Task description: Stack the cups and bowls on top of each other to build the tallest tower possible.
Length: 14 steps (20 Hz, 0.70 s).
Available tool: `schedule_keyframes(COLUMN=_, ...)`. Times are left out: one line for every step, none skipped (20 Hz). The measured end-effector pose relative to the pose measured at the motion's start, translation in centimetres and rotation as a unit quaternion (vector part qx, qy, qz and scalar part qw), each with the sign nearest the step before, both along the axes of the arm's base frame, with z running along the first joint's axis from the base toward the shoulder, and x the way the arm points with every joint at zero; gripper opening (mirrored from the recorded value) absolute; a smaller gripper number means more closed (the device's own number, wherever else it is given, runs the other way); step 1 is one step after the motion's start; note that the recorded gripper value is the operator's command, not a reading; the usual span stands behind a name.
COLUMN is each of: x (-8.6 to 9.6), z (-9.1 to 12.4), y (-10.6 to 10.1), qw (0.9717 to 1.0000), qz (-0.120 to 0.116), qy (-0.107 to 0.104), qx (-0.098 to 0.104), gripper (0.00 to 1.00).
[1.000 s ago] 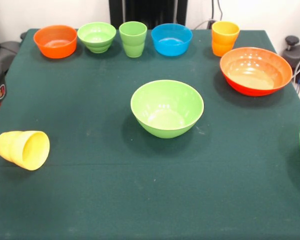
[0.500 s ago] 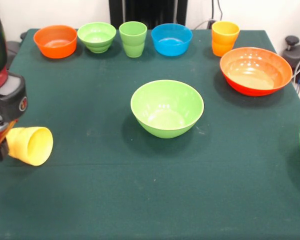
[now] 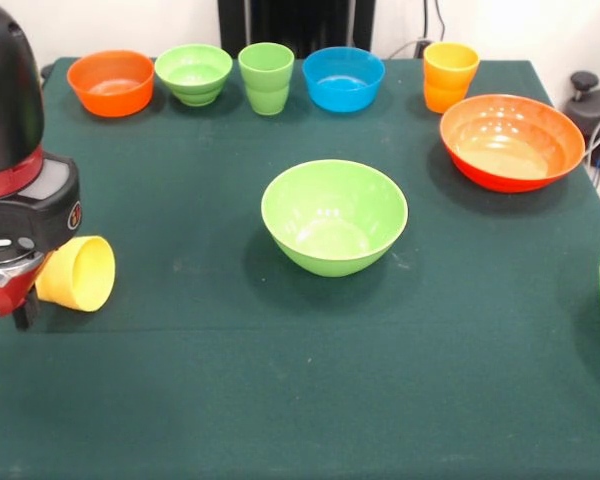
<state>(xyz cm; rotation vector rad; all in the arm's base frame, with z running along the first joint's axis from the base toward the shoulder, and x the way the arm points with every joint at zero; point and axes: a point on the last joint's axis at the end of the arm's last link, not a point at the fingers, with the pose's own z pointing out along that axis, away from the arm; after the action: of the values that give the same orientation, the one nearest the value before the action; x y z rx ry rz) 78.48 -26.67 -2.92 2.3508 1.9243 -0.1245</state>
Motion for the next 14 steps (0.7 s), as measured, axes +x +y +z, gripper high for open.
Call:
schedule_keyframes(x=0.03, z=0.00, y=0.05, qw=1.0000, qz=0.000, qy=0.000, qx=0.000, gripper=0.00)
schedule_keyframes(x=0.05, z=0.01, y=0.09, qw=1.0000, qz=0.001, qy=0.000, qx=0.000, gripper=0.00)
schedule_keyframes(x=0.10, z=0.04, y=0.13, qw=1.0000, qz=0.001, qy=-0.001, qx=0.000, gripper=0.00)
schedule_keyframes(x=0.16, z=0.08, y=0.14, qw=1.0000, qz=0.001, qy=-0.001, qx=0.000, gripper=0.00)
schedule_keyframes(x=0.16, z=0.10, y=0.15, qw=1.0000, qz=0.002, qy=-0.001, qx=-0.001, gripper=0.00)
schedule_keyframes(x=0.16, z=0.11, y=0.14, qw=1.0000, qz=0.002, qy=-0.001, qx=-0.001, gripper=0.00)
schedule_keyframes(x=0.17, z=0.12, y=0.13, qw=1.0000, qz=0.002, qy=-0.001, qx=-0.001, gripper=0.00)
schedule_keyframes(x=0.20, z=0.16, y=0.12, qw=1.0000, qz=0.002, qy=-0.001, qx=-0.001, gripper=0.00)
schedule_keyframes(x=0.21, z=0.18, y=0.12, qw=1.0000, qz=0.002, qy=-0.001, qx=-0.001, gripper=0.00)
schedule_keyframes(x=0.21, z=0.19, y=0.12, qw=1.0000, qz=0.002, qy=-0.001, qx=-0.001, gripper=0.00)
schedule_keyframes(x=0.21, z=0.19, y=0.12, qw=1.0000, qz=0.002, qy=-0.002, qx=-0.001, gripper=0.00)
schedule_keyframes(x=0.22, z=0.23, y=0.10, qw=1.0000, qz=0.002, qy=-0.002, qx=-0.002, gripper=0.00)
schedule_keyframes(x=0.25, z=0.30, y=0.10, qw=1.0000, qz=0.002, qy=-0.002, qx=-0.002, gripper=0.00)
schedule_keyframes(x=0.29, z=0.38, y=0.11, qw=1.0000, qz=0.002, qy=-0.002, qx=-0.002, gripper=0.00)
